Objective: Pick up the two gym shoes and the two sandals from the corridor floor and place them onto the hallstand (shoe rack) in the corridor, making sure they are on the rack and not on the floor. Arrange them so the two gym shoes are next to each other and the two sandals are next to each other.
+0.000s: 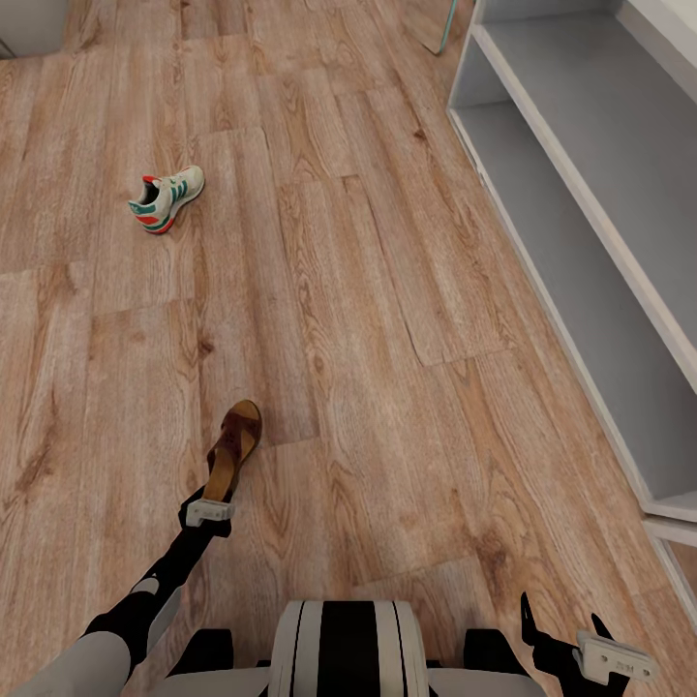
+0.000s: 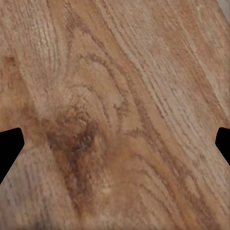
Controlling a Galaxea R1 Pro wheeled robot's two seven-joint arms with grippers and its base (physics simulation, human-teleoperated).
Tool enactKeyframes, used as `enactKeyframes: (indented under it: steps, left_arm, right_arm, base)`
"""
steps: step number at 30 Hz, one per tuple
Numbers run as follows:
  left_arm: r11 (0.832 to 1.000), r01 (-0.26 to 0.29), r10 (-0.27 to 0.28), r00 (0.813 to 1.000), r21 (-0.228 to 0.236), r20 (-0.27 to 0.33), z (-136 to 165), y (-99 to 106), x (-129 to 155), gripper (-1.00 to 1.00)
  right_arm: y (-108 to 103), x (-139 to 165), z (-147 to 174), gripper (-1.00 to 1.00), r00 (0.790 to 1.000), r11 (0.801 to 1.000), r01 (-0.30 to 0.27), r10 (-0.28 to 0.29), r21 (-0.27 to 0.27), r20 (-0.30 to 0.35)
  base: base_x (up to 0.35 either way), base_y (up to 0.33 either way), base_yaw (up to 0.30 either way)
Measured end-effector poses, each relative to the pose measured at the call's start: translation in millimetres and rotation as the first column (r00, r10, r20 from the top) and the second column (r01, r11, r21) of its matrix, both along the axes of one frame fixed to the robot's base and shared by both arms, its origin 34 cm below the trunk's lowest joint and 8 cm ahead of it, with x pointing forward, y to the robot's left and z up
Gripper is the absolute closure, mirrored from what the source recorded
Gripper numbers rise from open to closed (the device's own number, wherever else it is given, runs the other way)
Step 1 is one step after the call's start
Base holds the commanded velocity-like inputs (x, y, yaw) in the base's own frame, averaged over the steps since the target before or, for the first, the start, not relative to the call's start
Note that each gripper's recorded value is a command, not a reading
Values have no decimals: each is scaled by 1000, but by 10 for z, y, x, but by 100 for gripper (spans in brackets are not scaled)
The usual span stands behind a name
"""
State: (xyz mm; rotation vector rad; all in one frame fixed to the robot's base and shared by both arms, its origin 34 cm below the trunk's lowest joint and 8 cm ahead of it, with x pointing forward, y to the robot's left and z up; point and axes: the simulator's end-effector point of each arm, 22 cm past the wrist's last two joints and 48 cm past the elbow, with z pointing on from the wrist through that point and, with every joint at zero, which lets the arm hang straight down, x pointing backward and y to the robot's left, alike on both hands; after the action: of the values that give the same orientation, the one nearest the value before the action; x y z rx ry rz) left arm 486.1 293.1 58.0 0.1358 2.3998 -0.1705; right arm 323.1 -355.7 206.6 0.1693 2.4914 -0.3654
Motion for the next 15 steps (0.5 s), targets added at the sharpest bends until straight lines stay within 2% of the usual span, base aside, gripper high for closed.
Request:
enactKeyframes:
  steps: [15]
  left_arm:
    - [1000, -4, 4, 1000, 1, 10, 24, 9, 38, 100]
  right_arm:
    - [-1, 35, 27, -100, 1000, 1000, -1, 1, -1, 10]
  base:
    - [0, 0, 0]
